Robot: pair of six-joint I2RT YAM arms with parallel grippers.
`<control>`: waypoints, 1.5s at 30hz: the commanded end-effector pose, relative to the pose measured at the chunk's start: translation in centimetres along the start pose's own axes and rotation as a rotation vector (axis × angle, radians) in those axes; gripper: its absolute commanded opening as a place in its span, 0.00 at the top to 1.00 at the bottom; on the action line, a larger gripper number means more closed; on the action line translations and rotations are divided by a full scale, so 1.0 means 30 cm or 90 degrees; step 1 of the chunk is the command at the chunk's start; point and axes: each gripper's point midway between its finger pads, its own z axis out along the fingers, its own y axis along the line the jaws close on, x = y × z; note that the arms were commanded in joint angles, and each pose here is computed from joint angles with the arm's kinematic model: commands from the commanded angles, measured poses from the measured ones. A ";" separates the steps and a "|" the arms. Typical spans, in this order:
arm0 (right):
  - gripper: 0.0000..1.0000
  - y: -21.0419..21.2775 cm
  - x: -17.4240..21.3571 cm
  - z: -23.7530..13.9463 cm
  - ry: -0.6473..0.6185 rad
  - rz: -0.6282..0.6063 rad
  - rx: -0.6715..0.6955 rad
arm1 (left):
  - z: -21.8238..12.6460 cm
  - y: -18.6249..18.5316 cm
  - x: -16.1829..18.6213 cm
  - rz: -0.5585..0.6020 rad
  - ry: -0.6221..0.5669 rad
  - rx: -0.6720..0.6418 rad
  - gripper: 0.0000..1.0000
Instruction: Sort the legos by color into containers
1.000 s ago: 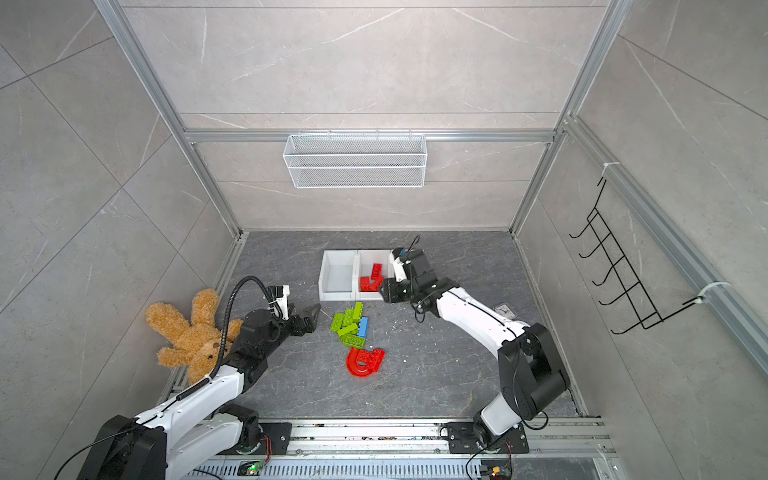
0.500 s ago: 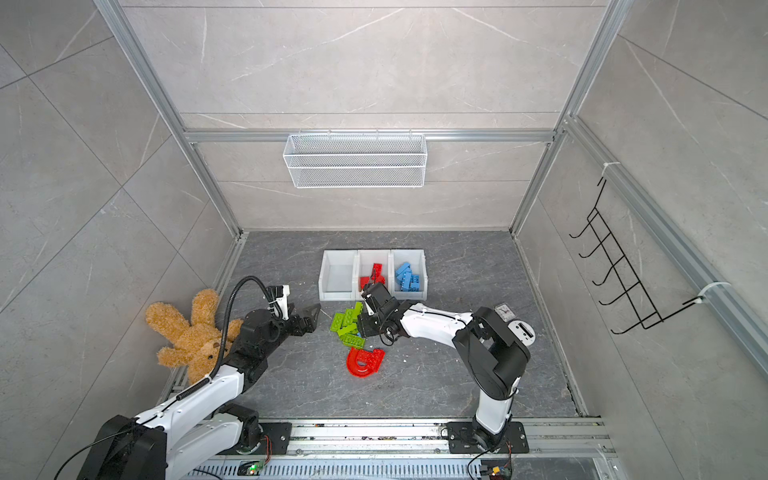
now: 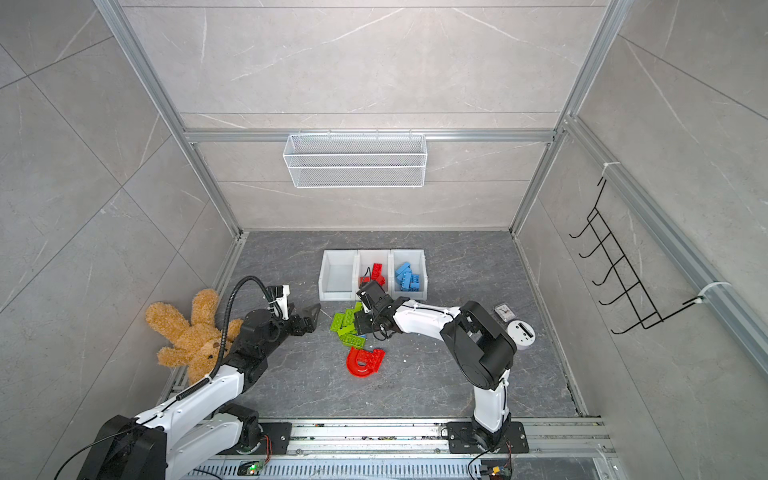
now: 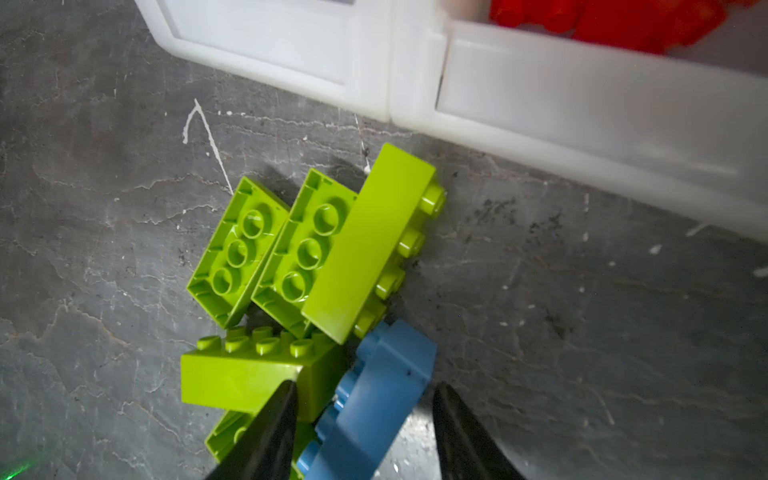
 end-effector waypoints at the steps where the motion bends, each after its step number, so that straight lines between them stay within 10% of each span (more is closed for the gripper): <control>1: 0.48 -0.032 0.051 0.027 0.029 0.000 0.031 | -0.006 -0.013 -0.047 0.014 -0.031 0.005 0.01; 45: 0.80 -0.089 0.016 -0.164 -0.063 0.057 -0.003 | 0.002 -0.001 -0.039 0.014 -0.025 -0.006 0.01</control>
